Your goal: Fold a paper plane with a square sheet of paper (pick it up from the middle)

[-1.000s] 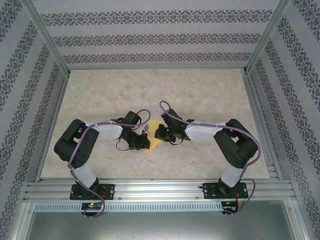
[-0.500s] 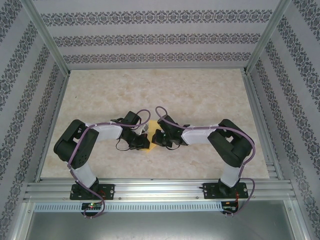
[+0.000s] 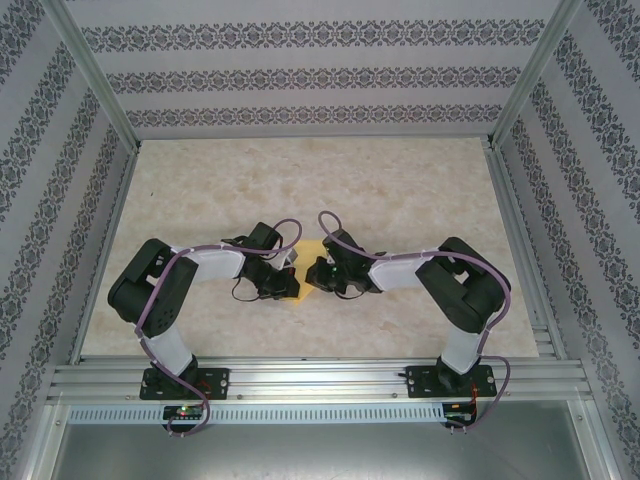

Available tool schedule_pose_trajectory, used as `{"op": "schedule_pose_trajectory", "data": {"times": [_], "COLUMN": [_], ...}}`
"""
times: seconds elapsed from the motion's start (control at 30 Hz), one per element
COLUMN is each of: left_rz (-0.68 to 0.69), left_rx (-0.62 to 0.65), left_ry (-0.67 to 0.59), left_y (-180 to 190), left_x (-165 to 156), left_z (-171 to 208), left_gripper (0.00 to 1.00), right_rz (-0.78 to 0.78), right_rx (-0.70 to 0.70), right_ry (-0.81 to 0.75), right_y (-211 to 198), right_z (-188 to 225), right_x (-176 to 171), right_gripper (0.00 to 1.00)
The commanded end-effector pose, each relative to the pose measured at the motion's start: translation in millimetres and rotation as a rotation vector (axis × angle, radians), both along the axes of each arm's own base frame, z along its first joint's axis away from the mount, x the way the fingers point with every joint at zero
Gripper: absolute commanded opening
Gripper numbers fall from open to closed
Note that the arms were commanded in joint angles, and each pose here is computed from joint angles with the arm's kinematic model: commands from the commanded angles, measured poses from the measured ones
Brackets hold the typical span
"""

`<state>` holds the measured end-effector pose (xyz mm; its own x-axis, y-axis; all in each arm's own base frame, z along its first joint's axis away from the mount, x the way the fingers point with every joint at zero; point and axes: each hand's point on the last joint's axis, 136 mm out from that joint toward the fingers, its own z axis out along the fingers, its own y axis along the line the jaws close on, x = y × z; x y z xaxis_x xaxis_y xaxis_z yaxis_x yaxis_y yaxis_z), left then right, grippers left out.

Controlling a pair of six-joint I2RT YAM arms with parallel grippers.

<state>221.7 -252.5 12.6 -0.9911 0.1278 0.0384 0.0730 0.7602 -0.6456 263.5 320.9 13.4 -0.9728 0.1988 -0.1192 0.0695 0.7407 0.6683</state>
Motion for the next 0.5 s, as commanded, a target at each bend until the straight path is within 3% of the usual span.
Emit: {"op": "schedule_pose_trajectory", "data": {"times": [0.0,0.47], "left_rz": [0.003,-0.012], "left_rx": [0.256,0.269], "left_ry": [0.085,0.096], "left_y": [49,52], "left_x": [-30,-36], "left_z": [-59,-64], "left_gripper": [0.04,0.03], "right_rz": [-0.059,-0.148], "right_rx": [-0.045,-0.039], "right_ry": [-0.028,-0.070], "right_y": [-26,-65], "right_z": [-5,-5], "right_x": [18,46], "right_gripper": [0.12,0.14]}}
